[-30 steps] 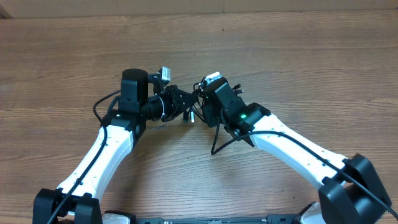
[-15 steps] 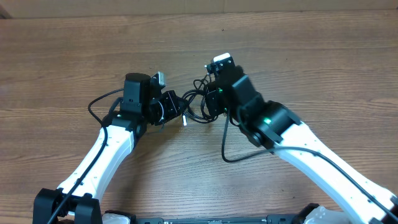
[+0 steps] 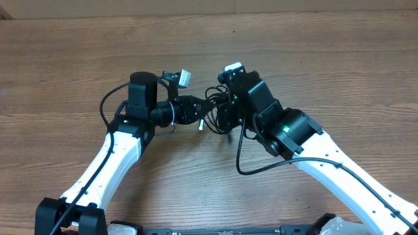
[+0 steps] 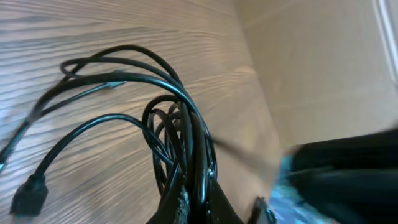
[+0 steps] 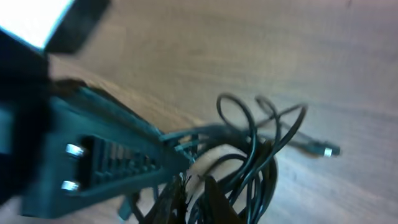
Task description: Untangle cables
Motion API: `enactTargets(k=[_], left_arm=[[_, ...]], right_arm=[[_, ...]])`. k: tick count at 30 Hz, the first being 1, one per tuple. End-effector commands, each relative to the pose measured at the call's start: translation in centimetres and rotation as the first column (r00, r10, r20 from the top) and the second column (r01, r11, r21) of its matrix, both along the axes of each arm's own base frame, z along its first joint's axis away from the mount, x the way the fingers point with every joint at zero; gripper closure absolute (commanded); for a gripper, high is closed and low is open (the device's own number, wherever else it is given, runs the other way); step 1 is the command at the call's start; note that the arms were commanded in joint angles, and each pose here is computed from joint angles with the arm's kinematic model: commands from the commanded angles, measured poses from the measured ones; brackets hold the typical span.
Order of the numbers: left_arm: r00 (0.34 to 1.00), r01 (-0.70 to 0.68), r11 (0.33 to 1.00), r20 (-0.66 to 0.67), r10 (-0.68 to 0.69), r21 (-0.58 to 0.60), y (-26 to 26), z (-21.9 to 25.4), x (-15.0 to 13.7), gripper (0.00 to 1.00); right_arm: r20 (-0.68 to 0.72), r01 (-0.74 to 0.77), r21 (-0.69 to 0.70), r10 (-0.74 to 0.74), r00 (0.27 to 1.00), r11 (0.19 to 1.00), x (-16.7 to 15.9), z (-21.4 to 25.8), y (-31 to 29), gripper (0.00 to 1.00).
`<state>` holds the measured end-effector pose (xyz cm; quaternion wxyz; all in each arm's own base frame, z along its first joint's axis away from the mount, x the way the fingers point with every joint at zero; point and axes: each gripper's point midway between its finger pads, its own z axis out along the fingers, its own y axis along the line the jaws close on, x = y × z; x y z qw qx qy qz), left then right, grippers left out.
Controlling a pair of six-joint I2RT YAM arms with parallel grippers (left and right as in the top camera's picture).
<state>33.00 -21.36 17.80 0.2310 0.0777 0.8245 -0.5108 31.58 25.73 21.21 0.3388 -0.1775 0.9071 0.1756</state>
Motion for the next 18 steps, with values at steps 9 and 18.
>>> enactTargets(k=[9,18], left_arm=[[0.993,-0.024,0.998,-0.113,0.017,-0.060,-0.3,0.7,-0.4,0.96],[0.981,-0.112,0.993,-0.165,0.105,-0.030,0.3,0.0,0.5,0.96]], right_arm=[[-0.082,0.088,0.067,-0.082,0.993,0.994,-0.6,0.7,-0.2,0.40],[-0.108,0.234,0.059,-0.227,0.968,0.970,-0.1,0.3,-1.7,0.21]])
